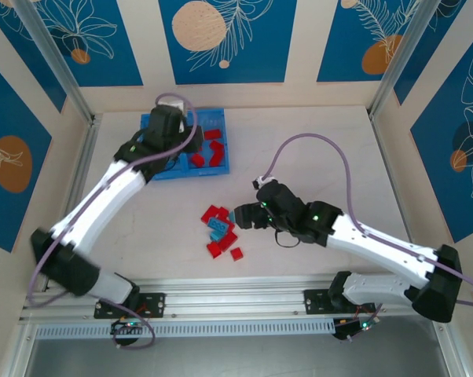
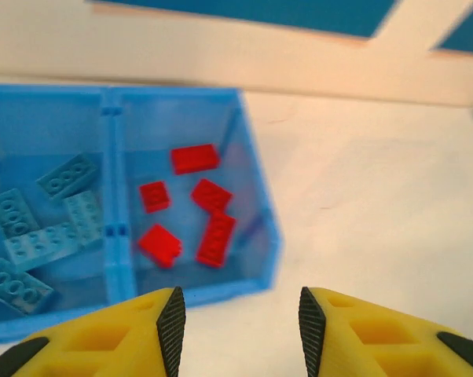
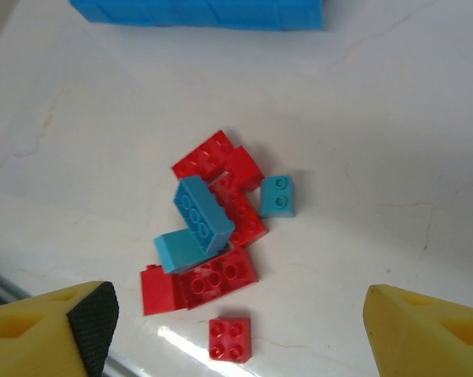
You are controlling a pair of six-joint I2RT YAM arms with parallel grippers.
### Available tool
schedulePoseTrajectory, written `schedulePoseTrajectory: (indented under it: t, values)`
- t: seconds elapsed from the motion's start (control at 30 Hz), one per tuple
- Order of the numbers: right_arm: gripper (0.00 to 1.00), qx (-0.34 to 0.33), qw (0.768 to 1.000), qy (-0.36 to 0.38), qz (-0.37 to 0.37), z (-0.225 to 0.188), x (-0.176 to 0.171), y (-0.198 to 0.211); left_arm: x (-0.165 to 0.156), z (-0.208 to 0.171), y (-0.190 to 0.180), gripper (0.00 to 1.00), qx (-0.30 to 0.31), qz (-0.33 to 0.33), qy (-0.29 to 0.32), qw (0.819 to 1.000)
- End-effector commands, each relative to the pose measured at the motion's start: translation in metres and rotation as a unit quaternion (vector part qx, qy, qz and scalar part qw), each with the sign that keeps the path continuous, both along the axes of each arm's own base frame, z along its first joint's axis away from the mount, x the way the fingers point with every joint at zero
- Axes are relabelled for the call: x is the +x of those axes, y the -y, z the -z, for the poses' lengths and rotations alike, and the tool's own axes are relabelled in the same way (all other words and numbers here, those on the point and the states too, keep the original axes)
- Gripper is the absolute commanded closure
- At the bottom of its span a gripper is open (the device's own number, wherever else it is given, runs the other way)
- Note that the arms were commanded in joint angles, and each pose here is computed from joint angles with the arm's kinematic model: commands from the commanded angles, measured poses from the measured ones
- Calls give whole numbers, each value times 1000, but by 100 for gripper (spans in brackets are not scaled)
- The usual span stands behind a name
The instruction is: Sort the legos into containers by color
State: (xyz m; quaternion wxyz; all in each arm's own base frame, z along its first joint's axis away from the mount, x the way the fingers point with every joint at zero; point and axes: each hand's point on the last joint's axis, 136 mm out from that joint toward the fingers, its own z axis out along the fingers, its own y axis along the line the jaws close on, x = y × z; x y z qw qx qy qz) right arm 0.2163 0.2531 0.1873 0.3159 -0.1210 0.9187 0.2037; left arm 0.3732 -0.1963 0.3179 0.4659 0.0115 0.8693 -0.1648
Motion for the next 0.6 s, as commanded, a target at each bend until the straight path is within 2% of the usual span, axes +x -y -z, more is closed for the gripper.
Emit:
schedulePoseTrajectory:
  t: [0.0, 0.17, 0.3, 0.43, 0.57]
  values:
    - [17, 21, 999, -30, 10, 10, 14, -14, -46, 41, 15, 55, 5, 39, -51, 998]
    - [18, 13, 997, -72, 11, 36, 32, -27, -106, 86, 16, 55, 29, 86, -102, 991]
    - [23, 24, 993, -93, -74, 48, 26, -58, -139, 119, 6, 54, 35, 93, -157, 983]
    - [33, 15, 979, -152, -138, 75, 15, -84, -146, 117, -18, 47, 31, 60, -126, 990]
    - [40, -17, 973, -162, -165, 92, 13, -104, -148, 103, -33, 42, 37, 57, -74, 995]
